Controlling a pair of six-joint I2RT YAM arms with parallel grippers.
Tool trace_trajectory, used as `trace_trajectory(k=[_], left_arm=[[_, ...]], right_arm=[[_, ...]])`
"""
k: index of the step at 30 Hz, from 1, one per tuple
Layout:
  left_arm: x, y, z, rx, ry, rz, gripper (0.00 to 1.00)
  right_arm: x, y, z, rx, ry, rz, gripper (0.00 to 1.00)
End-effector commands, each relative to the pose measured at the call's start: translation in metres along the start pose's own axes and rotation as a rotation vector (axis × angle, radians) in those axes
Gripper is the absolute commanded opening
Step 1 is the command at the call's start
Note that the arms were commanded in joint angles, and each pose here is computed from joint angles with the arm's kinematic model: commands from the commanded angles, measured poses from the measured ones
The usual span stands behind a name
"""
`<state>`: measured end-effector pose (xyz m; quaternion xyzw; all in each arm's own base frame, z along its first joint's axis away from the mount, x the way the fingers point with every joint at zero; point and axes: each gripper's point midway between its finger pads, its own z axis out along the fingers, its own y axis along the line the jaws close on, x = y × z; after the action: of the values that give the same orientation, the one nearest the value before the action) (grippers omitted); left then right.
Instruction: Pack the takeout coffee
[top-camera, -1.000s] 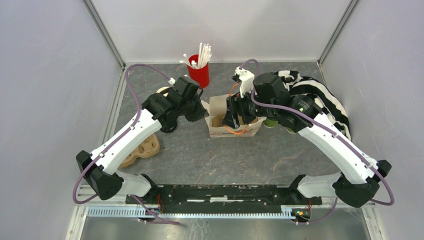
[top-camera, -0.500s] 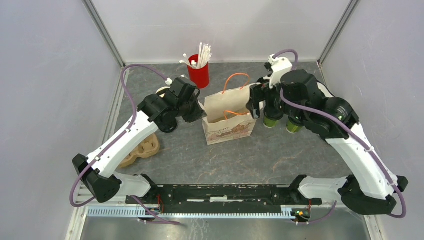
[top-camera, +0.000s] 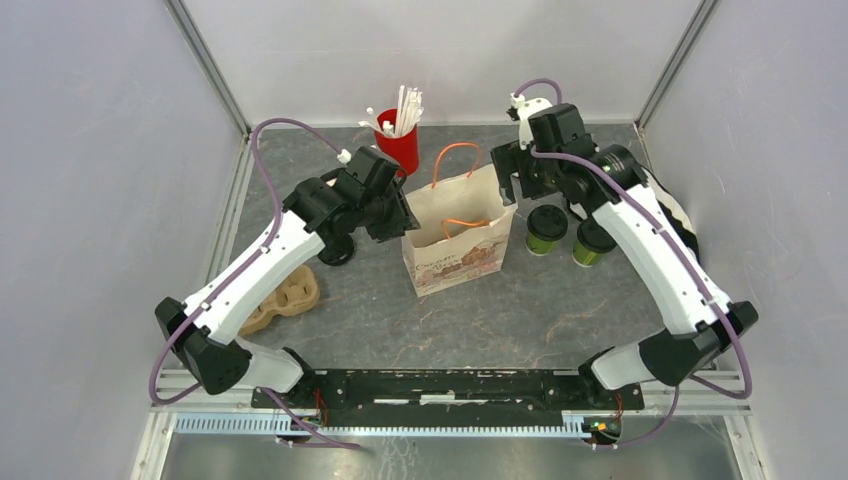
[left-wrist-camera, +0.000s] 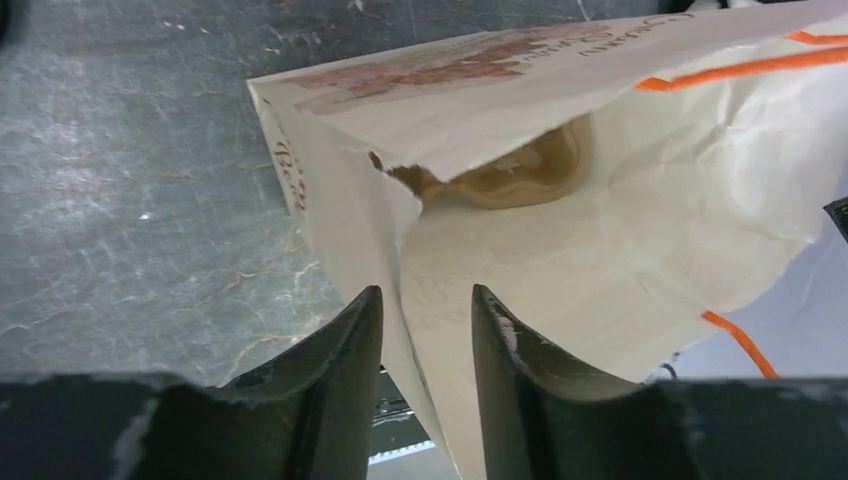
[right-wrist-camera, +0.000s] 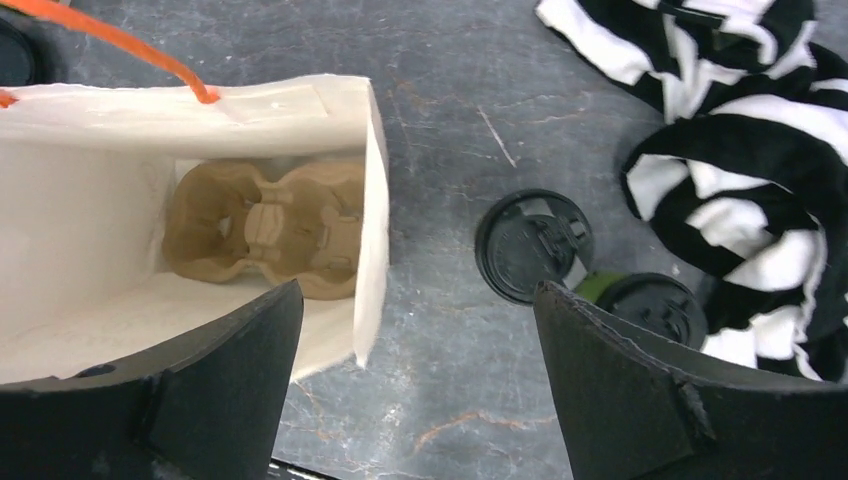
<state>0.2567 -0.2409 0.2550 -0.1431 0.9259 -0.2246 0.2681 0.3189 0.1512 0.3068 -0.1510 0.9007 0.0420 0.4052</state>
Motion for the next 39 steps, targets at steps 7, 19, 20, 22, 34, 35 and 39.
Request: trace_trajectory(k=[7, 19, 20, 22, 34, 35, 39], left_arm=[[-0.03, 0.01, -0.001, -0.102, -0.051, 0.194, 0.5], [-0.046, -0.013, -0.042, -0.069, -0.034, 0.25, 0.02], [-0.043, -0.013, -0.044, -0.063, -0.024, 0.235, 0.03], [-0.04, -0.012, -0.044, -0.05, -0.023, 0.212, 0.03], [-0.056, 0.03, -0.03, -0.125, -0.046, 0.247, 0.67], [-0.055, 0.029, -0.032, -0.111, -0.053, 0.24, 0.7], [-0.049, 0.025, -0.035, -0.07, -0.038, 0.219, 0.77]], right_arm=[[-0.006, 0.029, 0.047, -0.151, -0.024, -0.09, 0.65], [-0.013, 0.064, -0.014, -0.342, 0.0, 0.053, 0.0], [-0.003, 0.067, -0.014, -0.357, 0.025, 0.095, 0.0], [0.009, 0.071, -0.013, -0.371, 0.052, 0.139, 0.0], [-0.03, 0.06, -0.034, -0.325, -0.038, 0.073, 0.55], [-0.035, 0.055, -0.042, -0.311, -0.065, 0.061, 0.6], [-0.039, 0.018, -0.06, -0.155, -0.112, 0.023, 0.68]])
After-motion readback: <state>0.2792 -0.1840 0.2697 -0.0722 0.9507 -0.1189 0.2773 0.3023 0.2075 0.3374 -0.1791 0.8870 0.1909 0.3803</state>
